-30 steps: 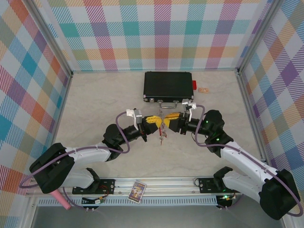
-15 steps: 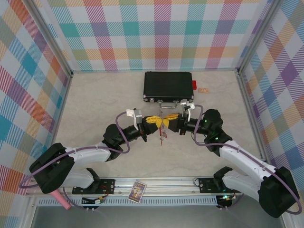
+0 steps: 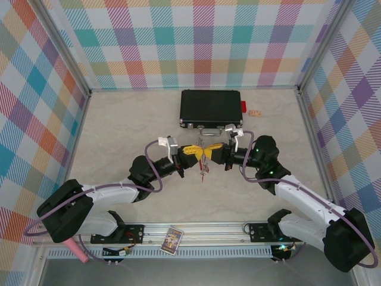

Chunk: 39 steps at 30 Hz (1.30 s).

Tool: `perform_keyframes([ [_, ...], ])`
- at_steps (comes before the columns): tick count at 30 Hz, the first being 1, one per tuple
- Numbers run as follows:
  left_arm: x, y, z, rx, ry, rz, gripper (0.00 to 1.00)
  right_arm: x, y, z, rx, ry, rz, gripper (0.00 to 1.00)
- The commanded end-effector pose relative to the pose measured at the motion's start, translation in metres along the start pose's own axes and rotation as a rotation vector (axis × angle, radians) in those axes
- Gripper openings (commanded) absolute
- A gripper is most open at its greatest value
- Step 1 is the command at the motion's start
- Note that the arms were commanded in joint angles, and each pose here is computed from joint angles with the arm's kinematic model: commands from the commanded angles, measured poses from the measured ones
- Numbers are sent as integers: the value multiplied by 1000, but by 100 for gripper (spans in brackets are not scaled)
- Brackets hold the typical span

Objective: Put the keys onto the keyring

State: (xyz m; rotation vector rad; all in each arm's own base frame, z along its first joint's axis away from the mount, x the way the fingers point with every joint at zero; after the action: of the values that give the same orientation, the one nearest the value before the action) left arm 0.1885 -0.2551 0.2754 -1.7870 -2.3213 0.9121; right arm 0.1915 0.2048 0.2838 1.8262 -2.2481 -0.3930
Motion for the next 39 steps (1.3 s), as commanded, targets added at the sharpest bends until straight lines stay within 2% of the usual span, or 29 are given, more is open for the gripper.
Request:
perform_keyframes([
  [1,2,-9,-12,-19,-50,42,14,0,8,-11,53,-4,-17,3],
  [2,3,-7,-13,-18,-55,32,19,1,8,-10,63,3,-6,2],
  [6,10,0,-14,2,-65,0,25,6,7,-10,102,38,48,0],
  [9,16,3,-16,5,-61,-14,28,8,7,-7,129,97,73,0],
  [17,23,8,-12,-40,75,-66,30,10,-2,4,208,302,135,1],
  [23,24,6,-8,-92,190,-94,32,5,-13,8,225,380,167,1],
  [29,18,12,0,-87,280,-103,32,0,-16,13,260,438,189,1],
  [39,13,22,8,-45,348,-127,30,-11,-8,25,341,518,185,1],
])
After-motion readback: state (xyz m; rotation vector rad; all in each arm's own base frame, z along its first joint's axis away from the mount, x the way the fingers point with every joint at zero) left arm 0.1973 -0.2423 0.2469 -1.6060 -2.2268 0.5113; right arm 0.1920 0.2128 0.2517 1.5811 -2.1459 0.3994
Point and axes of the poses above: each hand's point on the last joint's axis, 136 mm out from that joint toward the fingers, its own x axis back along the fingers, its own y axis along the line the jaws close on, z = x × y, the point moved 7 cm from there along x, back along the fingers, and after that the axes turned 14 degrees about x, right-handed, at the moved point
